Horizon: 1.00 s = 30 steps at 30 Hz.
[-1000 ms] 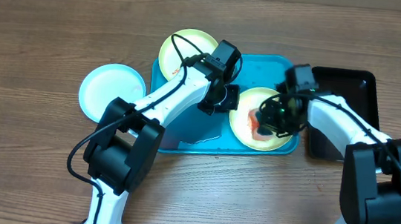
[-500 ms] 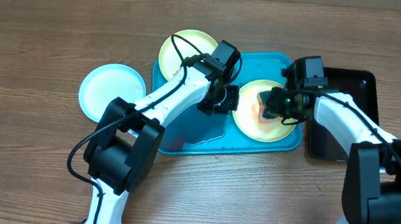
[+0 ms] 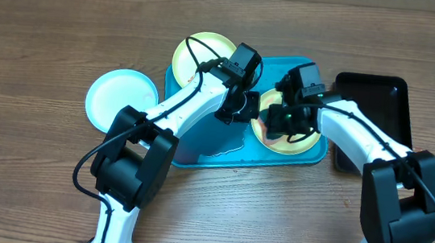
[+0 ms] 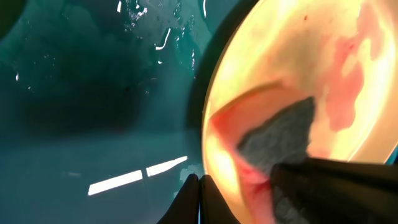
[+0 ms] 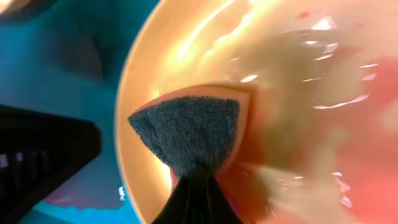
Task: Clean dirty plates on tray and stack at the side
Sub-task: 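Scrub the yellow plate's red smear with the sponge in the right gripper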
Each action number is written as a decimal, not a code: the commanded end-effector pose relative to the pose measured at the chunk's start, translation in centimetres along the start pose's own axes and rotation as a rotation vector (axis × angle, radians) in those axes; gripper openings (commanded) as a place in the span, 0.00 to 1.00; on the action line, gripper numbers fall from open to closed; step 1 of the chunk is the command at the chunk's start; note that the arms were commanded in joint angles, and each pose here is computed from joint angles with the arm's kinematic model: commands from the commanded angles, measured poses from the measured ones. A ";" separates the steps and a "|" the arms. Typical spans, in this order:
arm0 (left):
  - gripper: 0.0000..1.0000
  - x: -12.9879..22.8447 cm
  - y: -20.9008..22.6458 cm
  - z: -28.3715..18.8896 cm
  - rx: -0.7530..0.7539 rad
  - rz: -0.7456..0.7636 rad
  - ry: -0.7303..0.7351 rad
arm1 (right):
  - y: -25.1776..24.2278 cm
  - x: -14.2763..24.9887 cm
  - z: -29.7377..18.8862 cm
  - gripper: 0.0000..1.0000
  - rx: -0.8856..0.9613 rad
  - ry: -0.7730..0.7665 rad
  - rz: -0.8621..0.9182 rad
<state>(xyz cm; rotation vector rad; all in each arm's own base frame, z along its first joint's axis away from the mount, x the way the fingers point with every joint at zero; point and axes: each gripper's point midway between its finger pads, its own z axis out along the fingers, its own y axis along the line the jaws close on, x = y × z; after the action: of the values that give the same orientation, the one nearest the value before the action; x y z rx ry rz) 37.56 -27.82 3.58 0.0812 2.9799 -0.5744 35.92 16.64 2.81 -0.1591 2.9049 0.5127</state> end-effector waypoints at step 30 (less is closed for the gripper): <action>0.19 -1.0 -2.0 3.3 0.090 -0.038 -0.014 | -4.1 -2.1 -2.9 0.04 -0.007 -0.022 0.180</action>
<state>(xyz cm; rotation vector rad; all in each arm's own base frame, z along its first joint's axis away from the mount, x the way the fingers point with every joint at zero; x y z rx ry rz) 39.35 -29.93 1.57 -0.0457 2.9339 -0.6680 37.14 11.74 3.75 0.1134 2.9399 0.5471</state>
